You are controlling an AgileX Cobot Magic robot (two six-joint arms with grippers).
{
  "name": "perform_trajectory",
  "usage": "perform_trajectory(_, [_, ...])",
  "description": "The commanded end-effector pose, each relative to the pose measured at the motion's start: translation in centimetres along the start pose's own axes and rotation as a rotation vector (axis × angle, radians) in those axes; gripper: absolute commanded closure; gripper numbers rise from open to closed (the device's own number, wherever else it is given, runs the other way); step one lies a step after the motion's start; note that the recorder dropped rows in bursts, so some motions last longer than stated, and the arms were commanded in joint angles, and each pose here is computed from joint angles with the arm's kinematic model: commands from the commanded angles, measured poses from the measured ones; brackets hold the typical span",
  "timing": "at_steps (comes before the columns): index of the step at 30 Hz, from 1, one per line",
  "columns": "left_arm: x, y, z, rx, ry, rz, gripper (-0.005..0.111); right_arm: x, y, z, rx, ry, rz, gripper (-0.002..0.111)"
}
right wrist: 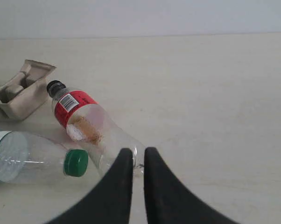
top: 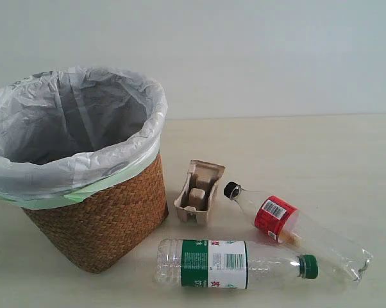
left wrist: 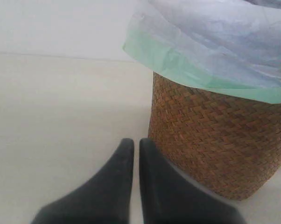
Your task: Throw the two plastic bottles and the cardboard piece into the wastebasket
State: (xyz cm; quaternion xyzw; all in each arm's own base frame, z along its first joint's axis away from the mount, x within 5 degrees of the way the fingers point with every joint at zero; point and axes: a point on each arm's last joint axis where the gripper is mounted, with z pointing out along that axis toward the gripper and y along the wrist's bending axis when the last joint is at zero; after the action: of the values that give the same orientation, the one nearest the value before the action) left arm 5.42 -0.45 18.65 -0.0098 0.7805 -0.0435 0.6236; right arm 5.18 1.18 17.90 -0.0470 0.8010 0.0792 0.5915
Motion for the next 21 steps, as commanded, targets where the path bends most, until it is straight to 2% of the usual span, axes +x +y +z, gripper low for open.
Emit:
perform_trajectory(1, [0.1, 0.0, 0.0, -0.002, 0.000, -0.004, 0.103, -0.1, 0.0, 0.0, 0.004, -0.014, -0.004, 0.101])
perform_trajectory(12, [0.1, 0.0, 0.0, -0.002, 0.000, -0.004, 0.103, -0.1, 0.0, 0.0, 0.000, -0.012, 0.026, 0.101])
perform_trajectory(16, [0.1, 0.0, 0.0, -0.002, 0.000, -0.004, 0.103, -0.2, 0.6, -0.1, -0.066, -0.008, 0.395, 0.101])
perform_trajectory(17, [0.1, 0.0, 0.0, -0.002, 0.000, -0.004, 0.103, -0.3, 0.8, -0.1, -0.095, -0.006, 0.570, 0.101])
perform_trajectory(18, [0.1, 0.0, 0.0, -0.002, 0.000, -0.004, 0.103, -0.3, 1.0, -0.1, -0.112, 0.000, 0.686, 0.101])
perform_trajectory(20, [0.1, 0.0, 0.0, -0.002, 0.000, -0.004, 0.103, -0.3, 1.2, -0.1, -0.134, 0.019, 0.784, 0.101])
perform_trajectory(21, [0.1, 0.0, 0.0, -0.002, 0.000, -0.004, 0.103, -0.3, 1.2, -0.1, -0.136, 0.021, 0.789, 0.101])
